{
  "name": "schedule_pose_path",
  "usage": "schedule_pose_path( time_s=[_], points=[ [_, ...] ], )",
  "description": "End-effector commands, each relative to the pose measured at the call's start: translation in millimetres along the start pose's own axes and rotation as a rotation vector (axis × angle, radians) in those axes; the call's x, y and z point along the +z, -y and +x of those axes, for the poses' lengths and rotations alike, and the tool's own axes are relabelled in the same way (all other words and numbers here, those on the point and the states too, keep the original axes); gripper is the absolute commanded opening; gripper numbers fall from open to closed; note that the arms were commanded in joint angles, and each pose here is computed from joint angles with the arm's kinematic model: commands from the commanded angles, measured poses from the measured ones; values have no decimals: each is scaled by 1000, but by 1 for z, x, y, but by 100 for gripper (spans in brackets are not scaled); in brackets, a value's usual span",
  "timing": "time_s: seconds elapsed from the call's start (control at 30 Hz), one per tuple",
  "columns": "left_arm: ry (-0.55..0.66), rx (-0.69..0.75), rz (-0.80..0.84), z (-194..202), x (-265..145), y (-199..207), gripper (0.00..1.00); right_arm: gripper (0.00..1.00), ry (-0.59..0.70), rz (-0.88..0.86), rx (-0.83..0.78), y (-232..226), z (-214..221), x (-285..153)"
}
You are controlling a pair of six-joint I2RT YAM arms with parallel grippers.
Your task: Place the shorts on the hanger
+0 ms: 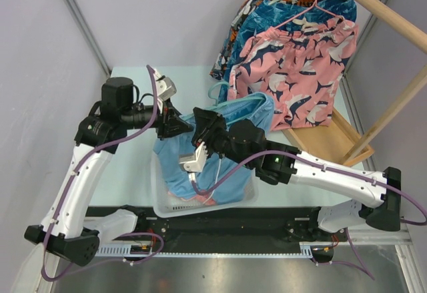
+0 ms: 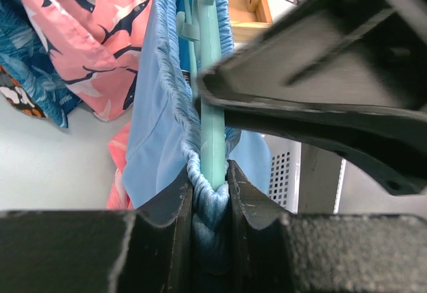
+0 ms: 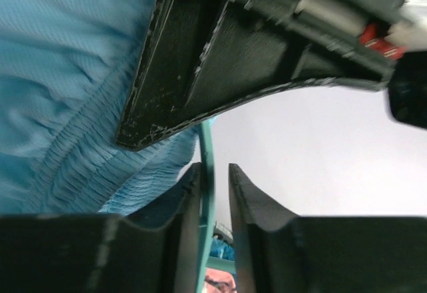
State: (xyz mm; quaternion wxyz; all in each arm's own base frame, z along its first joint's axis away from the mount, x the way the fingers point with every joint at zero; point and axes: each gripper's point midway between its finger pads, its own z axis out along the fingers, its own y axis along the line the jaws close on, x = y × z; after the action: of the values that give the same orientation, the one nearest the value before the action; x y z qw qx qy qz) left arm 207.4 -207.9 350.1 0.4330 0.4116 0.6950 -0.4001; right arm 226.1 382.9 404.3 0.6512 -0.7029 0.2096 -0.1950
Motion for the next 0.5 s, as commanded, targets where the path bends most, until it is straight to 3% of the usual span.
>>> schedule_pose_path(
  time_s=[0.0, 0.07, 0.17, 0.37, 0.43, 0.47],
  points=[
    [78, 85, 64, -19, -7, 26, 0, 15, -140, 88, -21, 29, 30, -1],
    [70, 75, 63, -15, -6, 25, 0, 8, -170, 114, -20, 35, 38, -2],
    [68, 66, 72, -14, -5, 26, 0, 8, -173, 130, -20, 39, 41, -3],
    [68, 63, 98, -14, 2, 29, 0, 18, -167, 191, -15, 50, 39, 3],
    [69, 65, 105, -15, 3, 32, 1, 0, -161, 197, -27, 52, 39, 4],
    [68, 65, 111, -15, 4, 33, 0, 0, -158, 206, -28, 55, 39, 2]
  ],
)
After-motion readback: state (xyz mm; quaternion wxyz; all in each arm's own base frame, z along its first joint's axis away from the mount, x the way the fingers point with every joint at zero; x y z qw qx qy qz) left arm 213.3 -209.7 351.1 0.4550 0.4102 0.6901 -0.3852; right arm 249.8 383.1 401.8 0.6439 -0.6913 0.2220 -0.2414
